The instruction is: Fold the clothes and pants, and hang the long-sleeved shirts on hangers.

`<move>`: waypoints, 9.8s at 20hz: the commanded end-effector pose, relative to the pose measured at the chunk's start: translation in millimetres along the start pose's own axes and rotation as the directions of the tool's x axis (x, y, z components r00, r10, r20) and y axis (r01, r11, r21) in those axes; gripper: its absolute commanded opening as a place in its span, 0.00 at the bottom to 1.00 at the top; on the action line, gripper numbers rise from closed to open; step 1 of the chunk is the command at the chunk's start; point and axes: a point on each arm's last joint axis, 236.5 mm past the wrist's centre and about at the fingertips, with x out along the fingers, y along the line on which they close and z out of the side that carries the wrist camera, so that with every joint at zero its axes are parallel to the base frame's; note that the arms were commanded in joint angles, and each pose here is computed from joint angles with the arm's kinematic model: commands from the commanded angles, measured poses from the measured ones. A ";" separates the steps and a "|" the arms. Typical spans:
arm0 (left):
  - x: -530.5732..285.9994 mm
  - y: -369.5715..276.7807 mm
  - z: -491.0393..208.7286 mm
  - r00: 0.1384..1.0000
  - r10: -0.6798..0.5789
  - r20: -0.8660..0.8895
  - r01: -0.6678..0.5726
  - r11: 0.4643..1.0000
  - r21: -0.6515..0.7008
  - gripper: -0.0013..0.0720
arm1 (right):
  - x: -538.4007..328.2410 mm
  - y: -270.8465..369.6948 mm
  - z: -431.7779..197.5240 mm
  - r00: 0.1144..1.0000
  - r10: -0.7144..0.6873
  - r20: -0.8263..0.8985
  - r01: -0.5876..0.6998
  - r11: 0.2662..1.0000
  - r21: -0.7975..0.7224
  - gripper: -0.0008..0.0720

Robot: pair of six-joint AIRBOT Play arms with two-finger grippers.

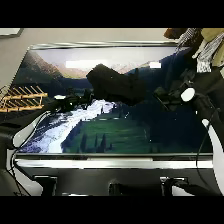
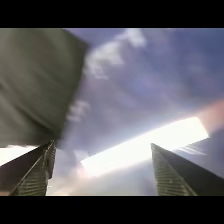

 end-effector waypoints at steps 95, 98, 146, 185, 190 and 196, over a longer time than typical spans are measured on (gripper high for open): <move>-208.5 -60.3 85.8 0.831 0.472 0.294 -0.556 0.694 0.457 0.04 | -53.0 -86.8 -308.8 0.828 0.052 -0.558 -0.061 0.998 0.001 0.86; -208.5 -60.2 86.0 0.831 0.472 0.294 -0.556 0.694 0.457 0.04 | -30.9 -76.0 -320.6 0.829 0.078 -0.554 -0.074 0.997 0.029 0.85; -184.6 -45.7 37.1 0.821 0.550 0.152 -0.566 0.751 0.340 0.04 | -30.8 -30.2 -365.9 0.884 0.141 -0.445 -0.071 0.983 0.170 0.87; -185.3 -55.8 43.3 0.837 0.516 0.181 -0.543 0.746 0.387 0.04 | 20.9 37.8 -383.2 0.864 0.081 -0.497 -0.080 0.997 0.023 0.05; -230.6 -174.3 74.3 0.912 0.192 0.361 -0.365 0.781 0.507 0.04 | -34.9 118.2 -221.3 0.916 0.262 -0.303 -0.297 0.952 -0.077 0.05; -409.5 -385.5 23.2 0.719 -0.435 0.543 -0.194 0.624 0.757 0.04 | -254.9 226.7 -74.5 0.828 0.561 0.002 -0.504 0.745 -0.437 0.05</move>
